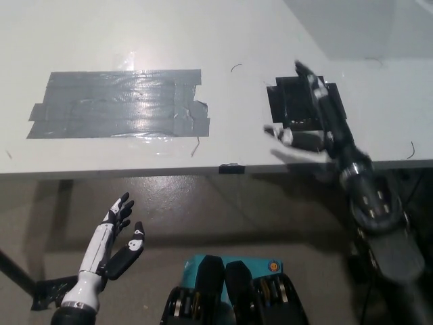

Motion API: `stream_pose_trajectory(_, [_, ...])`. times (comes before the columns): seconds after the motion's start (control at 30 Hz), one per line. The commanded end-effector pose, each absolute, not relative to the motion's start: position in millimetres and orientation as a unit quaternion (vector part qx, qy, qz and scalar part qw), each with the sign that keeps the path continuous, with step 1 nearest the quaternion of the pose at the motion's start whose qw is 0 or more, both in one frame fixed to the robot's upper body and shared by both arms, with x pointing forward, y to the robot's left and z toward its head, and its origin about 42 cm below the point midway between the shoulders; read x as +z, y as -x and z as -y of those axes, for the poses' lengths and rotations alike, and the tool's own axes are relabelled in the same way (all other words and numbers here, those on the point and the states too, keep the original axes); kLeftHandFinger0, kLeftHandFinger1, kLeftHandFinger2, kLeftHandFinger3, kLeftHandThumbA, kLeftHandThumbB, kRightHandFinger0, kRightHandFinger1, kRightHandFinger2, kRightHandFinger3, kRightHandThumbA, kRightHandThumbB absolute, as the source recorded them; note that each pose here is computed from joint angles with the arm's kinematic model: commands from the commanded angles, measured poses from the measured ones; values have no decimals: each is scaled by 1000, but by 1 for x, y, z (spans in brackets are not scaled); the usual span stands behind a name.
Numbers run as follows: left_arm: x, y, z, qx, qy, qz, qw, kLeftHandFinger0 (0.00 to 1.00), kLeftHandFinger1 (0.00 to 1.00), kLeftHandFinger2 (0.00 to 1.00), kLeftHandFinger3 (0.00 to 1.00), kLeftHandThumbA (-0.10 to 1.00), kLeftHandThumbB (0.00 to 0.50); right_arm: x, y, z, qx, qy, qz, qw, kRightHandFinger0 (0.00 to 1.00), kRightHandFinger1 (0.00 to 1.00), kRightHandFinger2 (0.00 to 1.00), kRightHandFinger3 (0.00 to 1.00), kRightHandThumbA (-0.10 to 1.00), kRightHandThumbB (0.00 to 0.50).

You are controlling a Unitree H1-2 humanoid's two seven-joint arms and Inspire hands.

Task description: A white bottle is kept in the middle of the desk infront of the robot and the robot picks it up with its right hand and passes it to a person

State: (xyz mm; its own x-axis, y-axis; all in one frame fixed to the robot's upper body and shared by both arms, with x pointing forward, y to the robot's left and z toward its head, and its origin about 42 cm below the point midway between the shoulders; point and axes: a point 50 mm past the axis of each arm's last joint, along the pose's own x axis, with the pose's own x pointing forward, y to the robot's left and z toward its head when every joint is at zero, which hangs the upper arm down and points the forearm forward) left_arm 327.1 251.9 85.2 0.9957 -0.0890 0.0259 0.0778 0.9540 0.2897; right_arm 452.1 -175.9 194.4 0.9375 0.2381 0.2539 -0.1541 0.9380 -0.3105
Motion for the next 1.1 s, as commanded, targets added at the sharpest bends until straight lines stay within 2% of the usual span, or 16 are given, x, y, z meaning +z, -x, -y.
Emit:
stream_pose_trajectory(0.0, [104, -340, -257, -41, -153, 62, 985, 1000, 1000, 1000, 1000, 369, 85, 257, -341, 190, 125, 89, 337, 929, 1000, 1000, 1000, 1000, 917, 386])
stream_pose_trajectory(0.03, [104, -339, -257, -39, -151, 60, 986, 1000, 1000, 1000, 1000, 359, 88, 247, -336, 189, 118, 91, 333, 931, 1000, 1000, 1000, 1000, 964, 349])
stream_pose_trajectory(0.07, [103, -339, -257, -38, -149, 58, 986, 1000, 1000, 1000, 1000, 356, 88, 241, -333, 188, 114, 94, 329, 933, 1000, 1000, 1000, 1000, 983, 341])
stream_pose_trajectory(0.1, [102, -338, -257, -39, -149, 58, 986, 1000, 1000, 1000, 1000, 353, 85, 225, -330, 188, 95, 102, 320, 937, 1000, 1000, 1000, 1000, 1000, 247])
stream_pose_trajectory(0.13, [102, -338, -257, -39, -151, 58, 986, 1000, 1000, 1000, 1000, 353, 85, 218, -329, 188, 88, 103, 317, 939, 1000, 1000, 1000, 1000, 1000, 241])
stream_pose_trajectory(0.2, [100, -337, -256, -42, -150, 60, 986, 1000, 1000, 1000, 1000, 352, 84, 197, -329, 189, 68, 95, 304, 946, 1000, 1000, 1000, 1000, 957, 186])
stream_pose_trajectory(0.27, [100, -337, -256, -42, -152, 58, 986, 1000, 1000, 1000, 1000, 370, 96, 180, -330, 190, 52, 83, 281, 955, 1000, 1000, 1000, 1000, 969, 174])
stream_pose_trajectory(0.3, [100, -337, -255, -42, -152, 58, 986, 1000, 1000, 1000, 1000, 371, 95, 176, -330, 190, 49, 81, 277, 956, 1000, 1000, 1000, 1000, 966, 125])
stream_pose_trajectory(0.33, [99, -337, -255, -42, -152, 58, 986, 1000, 1000, 1000, 1000, 372, 94, 169, -331, 192, 45, 77, 265, 960, 1000, 1000, 1000, 1000, 1000, 163])
stream_pose_trajectory(0.37, [99, -336, -255, -41, -152, 59, 986, 1000, 1000, 1000, 1000, 365, 83, 152, -336, 196, 48, 58, 228, 971, 1000, 1000, 1000, 1000, 1000, 223])
stream_pose_trajectory(0.4, [98, -336, -255, -41, -153, 60, 986, 1000, 1000, 1000, 1000, 364, 82, 147, -338, 197, 52, 49, 216, 974, 1000, 1000, 1000, 1000, 1000, 227])
stream_pose_trajectory(0.47, [98, -336, -256, -40, -153, 58, 986, 1000, 1000, 1000, 1000, 363, 83, 135, -344, 200, 63, 34, 187, 980, 1000, 1000, 1000, 1000, 1000, 276])
stream_pose_trajectory(0.57, [98, -337, -255, -39, -148, 57, 987, 1000, 1000, 1000, 1000, 358, 85, 124, -352, 203, 74, 32, 170, 982, 1000, 1000, 1000, 1000, 1000, 273])
stream_pose_trajectory(0.77, [97, -338, -255, -41, -149, 57, 986, 1000, 1000, 1000, 1000, 353, 79, 116, -356, 203, 75, 34, 161, 984, 1000, 1000, 1000, 1000, 1000, 299])
stream_pose_trajectory(1.07, [96, -337, -255, -44, -149, 55, 986, 1000, 1000, 1000, 1000, 337, 84, 109, -356, 208, 70, 28, 146, 986, 1000, 1000, 1000, 1000, 1000, 297])
